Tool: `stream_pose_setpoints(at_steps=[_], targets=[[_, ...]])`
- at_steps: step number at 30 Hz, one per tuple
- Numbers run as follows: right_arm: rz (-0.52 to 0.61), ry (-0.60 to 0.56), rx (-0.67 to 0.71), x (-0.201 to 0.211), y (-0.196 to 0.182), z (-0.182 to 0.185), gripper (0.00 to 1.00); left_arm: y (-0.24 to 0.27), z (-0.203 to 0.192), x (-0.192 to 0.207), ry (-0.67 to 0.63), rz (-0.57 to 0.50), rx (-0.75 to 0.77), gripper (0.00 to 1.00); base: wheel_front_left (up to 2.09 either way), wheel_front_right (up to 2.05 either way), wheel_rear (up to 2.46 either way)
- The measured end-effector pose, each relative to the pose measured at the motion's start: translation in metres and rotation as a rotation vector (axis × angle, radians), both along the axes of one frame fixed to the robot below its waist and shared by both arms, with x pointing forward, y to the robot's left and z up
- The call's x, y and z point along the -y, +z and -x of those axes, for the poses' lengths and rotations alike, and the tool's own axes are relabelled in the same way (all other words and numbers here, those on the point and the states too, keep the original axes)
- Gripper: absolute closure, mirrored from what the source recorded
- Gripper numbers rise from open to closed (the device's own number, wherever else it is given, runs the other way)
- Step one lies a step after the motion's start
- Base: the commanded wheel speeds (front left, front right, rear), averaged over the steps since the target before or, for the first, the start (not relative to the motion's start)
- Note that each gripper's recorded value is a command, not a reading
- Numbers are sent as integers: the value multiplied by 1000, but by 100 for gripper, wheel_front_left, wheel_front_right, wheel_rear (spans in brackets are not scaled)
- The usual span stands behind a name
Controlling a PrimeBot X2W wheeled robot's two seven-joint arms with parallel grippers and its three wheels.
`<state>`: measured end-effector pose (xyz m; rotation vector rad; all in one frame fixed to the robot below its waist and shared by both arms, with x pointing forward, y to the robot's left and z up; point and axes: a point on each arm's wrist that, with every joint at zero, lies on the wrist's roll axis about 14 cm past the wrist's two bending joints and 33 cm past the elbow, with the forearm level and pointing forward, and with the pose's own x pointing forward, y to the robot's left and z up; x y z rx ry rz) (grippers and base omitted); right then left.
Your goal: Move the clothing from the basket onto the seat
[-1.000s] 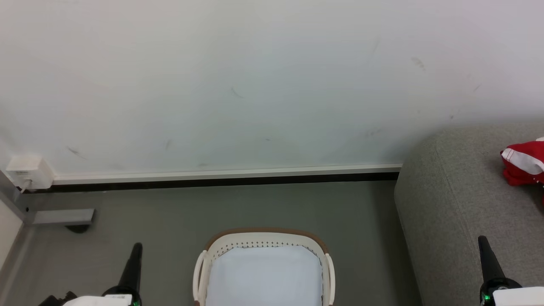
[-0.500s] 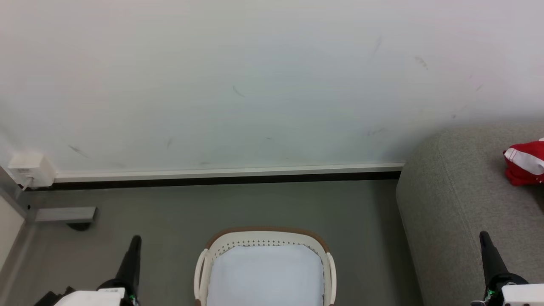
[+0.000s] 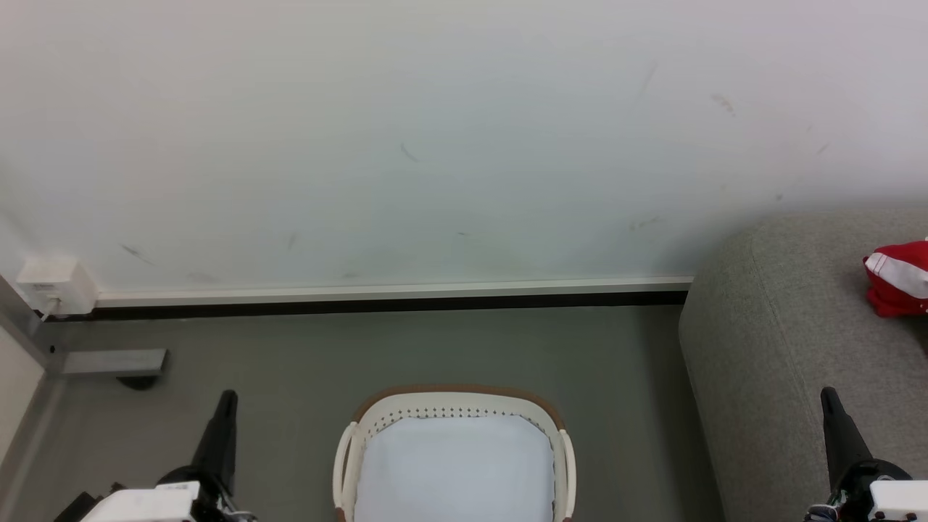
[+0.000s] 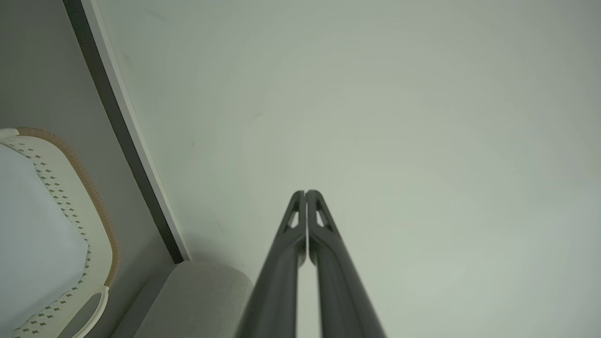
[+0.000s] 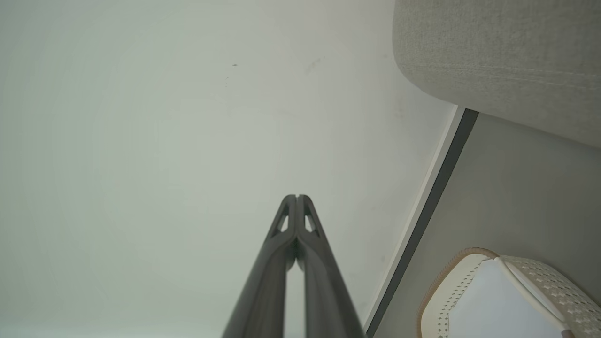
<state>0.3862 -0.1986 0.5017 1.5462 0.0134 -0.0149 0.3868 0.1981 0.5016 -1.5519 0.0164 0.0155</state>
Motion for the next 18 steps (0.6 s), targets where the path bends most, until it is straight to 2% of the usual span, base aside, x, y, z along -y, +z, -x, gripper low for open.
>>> stream_pose_setpoints(at_steps=[5,18], targets=[[-32,2,7,0,2,-1,100,2,-1,-1,0,19,8,100,0,0,0],[-32,2,7,0,2,-1,100,3,-1,-1,0,19,9,100,0,0,0]])
